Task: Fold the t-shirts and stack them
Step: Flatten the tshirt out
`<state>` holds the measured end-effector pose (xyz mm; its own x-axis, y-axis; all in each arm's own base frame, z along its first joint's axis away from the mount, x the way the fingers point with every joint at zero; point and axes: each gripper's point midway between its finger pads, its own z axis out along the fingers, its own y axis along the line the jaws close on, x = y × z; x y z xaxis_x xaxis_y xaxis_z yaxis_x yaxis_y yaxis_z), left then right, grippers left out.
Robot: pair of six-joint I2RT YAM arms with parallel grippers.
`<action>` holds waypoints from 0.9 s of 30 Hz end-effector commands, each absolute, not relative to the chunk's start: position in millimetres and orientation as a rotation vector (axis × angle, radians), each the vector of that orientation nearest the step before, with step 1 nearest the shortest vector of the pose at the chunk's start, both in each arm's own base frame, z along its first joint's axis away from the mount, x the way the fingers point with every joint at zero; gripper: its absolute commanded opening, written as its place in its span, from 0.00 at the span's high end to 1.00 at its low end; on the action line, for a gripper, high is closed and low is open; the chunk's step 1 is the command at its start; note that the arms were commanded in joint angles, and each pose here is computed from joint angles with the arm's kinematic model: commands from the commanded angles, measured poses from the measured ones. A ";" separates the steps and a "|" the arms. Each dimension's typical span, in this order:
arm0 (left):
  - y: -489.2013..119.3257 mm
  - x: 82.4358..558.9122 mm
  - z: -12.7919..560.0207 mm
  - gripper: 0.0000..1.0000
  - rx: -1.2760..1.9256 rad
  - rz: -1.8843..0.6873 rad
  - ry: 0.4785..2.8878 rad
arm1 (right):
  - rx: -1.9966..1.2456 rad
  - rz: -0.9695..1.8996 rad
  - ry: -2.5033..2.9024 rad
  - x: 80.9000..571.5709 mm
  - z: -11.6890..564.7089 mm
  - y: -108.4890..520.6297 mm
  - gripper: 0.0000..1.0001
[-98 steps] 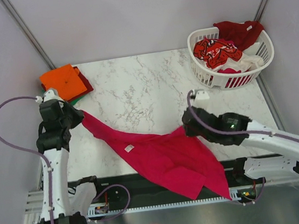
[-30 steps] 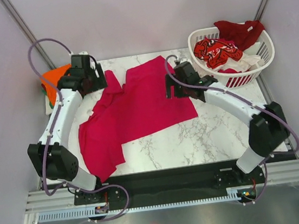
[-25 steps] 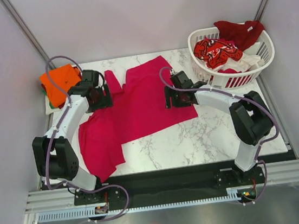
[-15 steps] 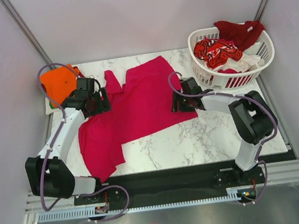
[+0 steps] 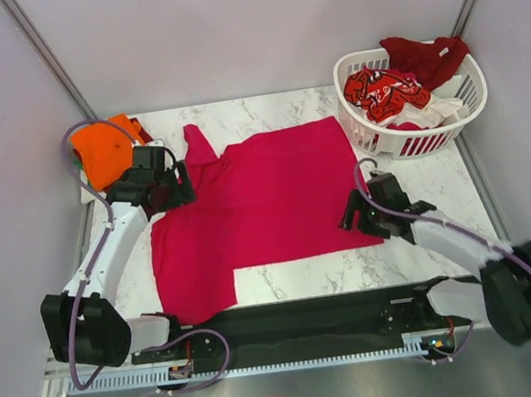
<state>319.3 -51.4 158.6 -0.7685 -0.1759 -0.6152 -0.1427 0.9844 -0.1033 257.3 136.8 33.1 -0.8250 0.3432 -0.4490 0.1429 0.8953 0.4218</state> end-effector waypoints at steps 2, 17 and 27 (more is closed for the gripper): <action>-54.7 319.6 165.6 0.19 -0.257 -0.106 2.424 | 0.561 0.368 2.508 206.1 75.6 95.7 0.13; -76.6 421.1 111.8 0.31 -0.208 0.146 2.515 | -0.016 0.654 2.418 258.9 147.6 224.9 0.18; -57.7 487.1 92.0 0.38 -0.167 0.292 2.499 | -0.116 0.578 2.466 266.3 112.3 237.7 0.18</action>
